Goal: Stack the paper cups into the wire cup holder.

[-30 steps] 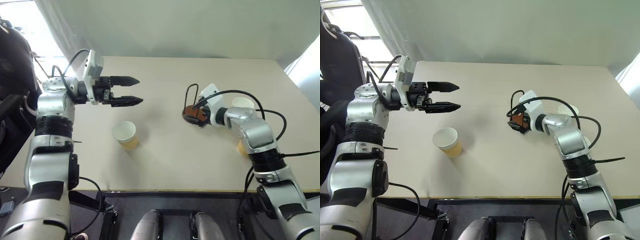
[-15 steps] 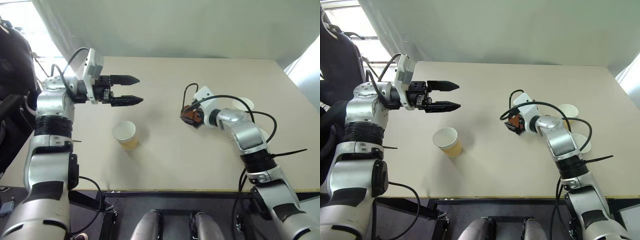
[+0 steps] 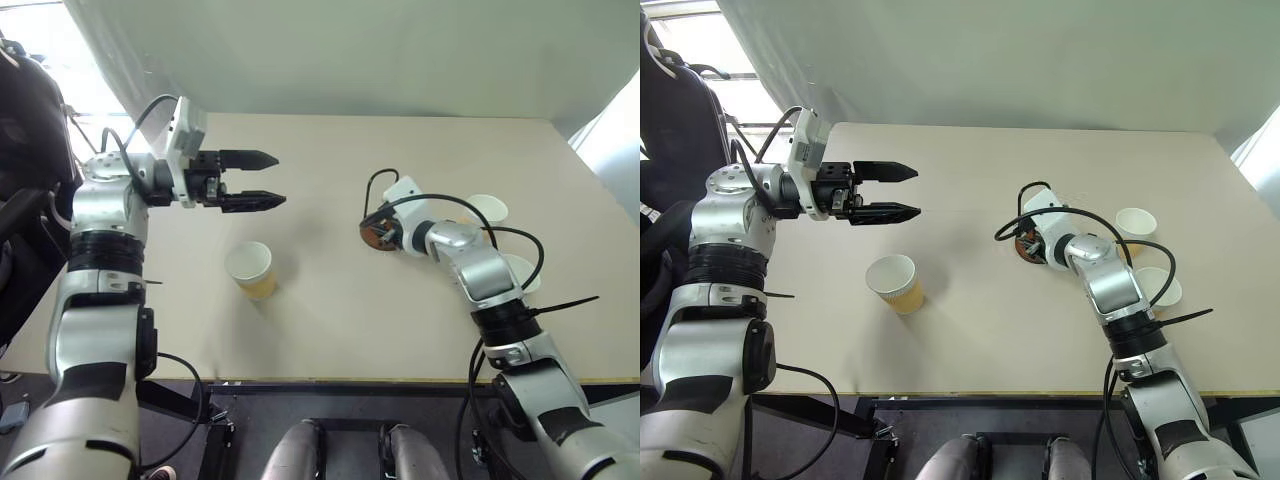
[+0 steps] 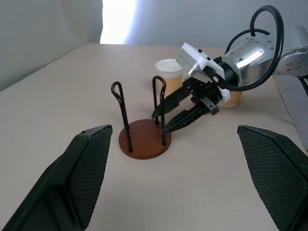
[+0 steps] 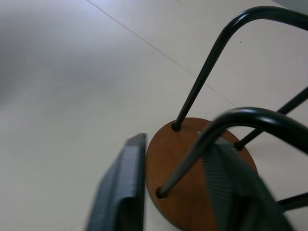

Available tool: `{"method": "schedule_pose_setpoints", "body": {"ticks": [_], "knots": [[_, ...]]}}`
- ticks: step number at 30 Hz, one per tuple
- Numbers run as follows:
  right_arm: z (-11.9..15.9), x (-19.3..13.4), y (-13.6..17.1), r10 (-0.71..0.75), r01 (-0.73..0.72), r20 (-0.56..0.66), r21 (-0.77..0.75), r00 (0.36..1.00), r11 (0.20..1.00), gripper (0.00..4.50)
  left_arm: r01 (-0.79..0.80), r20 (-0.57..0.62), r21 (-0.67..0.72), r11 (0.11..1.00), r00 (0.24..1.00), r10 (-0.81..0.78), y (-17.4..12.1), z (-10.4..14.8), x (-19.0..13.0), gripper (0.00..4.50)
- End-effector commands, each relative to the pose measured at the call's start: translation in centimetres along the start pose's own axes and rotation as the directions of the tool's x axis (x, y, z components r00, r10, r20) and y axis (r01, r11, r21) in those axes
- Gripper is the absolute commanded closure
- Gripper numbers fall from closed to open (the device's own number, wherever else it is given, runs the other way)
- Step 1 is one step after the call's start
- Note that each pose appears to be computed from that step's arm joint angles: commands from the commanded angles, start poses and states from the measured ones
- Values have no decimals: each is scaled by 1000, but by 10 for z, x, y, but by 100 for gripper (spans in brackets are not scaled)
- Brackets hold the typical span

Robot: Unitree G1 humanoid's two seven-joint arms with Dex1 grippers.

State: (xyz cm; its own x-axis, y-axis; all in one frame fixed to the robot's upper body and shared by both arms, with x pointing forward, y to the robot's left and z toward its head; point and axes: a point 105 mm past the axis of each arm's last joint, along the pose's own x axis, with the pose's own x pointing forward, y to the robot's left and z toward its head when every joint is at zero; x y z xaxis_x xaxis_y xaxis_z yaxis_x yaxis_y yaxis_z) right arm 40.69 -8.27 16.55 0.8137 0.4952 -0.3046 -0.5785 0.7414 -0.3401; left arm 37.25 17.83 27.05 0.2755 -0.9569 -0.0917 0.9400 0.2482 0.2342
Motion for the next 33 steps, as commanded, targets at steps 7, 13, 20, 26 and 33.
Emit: {"method": "schedule_pose_setpoints", "body": {"ticks": [7, 13, 20, 26, 33], "knots": [[14, -8, -15, 31, -32, 31, 38, 999, 999, 447, -3, 4, 56, 998, 1000, 3, 1, 15, -3, 0], [19, -18, -12, 185, -187, 43, 30, 982, 982, 447, -6, 3, 55, 998, 1000, 6, 2, 16, -4, 0], [36, -48, 10, 496, -486, 91, -110, 863, 867, 447, 0, 3, 54, 999, 1000, 0, 2, 16, -3, 0], [36, -60, 21, 609, -591, 44, -197, 792, 782, 447, 4, -3, 49, 999, 1000, -4, 2, 15, -4, 0], [21, -65, 31, 679, -668, -97, -323, 728, 670, 447, 9, -12, 49, 999, 1000, -8, 1, 16, -5, 0]]}}
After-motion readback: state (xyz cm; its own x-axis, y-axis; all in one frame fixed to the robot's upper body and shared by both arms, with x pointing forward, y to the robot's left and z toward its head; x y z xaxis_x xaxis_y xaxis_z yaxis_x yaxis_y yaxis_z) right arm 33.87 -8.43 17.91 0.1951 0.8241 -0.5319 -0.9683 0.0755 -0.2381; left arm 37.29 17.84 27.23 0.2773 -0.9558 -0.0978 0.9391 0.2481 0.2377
